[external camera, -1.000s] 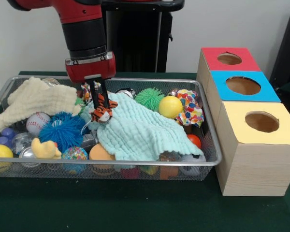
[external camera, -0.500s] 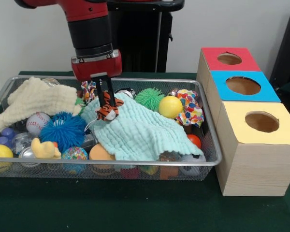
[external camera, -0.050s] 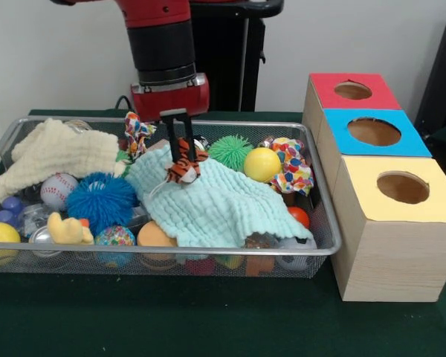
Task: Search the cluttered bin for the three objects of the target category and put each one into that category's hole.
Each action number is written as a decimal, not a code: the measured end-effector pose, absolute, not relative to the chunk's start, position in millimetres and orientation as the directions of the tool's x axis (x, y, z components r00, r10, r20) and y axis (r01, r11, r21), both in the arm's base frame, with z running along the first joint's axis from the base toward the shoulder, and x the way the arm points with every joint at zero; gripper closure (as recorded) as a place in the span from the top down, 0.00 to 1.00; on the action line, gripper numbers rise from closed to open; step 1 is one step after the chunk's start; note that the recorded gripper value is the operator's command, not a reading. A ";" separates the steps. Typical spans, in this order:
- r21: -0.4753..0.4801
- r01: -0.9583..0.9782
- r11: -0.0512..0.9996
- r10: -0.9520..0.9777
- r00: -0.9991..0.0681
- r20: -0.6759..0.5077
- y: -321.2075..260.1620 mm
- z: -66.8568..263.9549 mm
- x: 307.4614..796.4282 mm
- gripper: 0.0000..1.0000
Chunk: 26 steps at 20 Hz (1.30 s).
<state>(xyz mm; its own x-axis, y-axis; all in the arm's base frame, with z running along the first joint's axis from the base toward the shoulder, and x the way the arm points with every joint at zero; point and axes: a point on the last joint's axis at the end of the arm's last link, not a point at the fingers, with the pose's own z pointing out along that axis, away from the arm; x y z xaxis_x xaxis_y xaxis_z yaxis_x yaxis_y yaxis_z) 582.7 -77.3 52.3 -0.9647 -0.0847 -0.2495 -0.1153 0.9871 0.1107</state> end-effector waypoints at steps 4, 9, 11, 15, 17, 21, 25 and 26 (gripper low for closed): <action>0.103 -0.117 0.988 -0.089 -0.965 -0.248 -61.3 58.4 588.6 0.00; 0.098 -0.106 0.990 -0.080 -0.967 -0.243 -42.3 66.6 593.8 0.00; 0.098 -0.101 0.990 -0.075 -0.967 -0.243 -37.5 68.5 595.7 0.00; 0.103 -0.079 0.991 -0.053 -0.970 -0.236 -27.0 70.5 598.8 0.00; 0.103 -0.068 0.992 -0.043 -0.972 -0.230 -21.9 70.3 598.8 0.00; 0.097 -0.043 0.994 -0.021 -0.976 -0.216 -9.7 70.5 597.9 0.00; 0.086 -0.030 0.996 -0.012 -0.978 -0.208 7.9 73.7 597.7 0.00; 0.084 -0.029 0.996 -0.011 -0.978 -0.208 11.3 74.7 597.8 0.00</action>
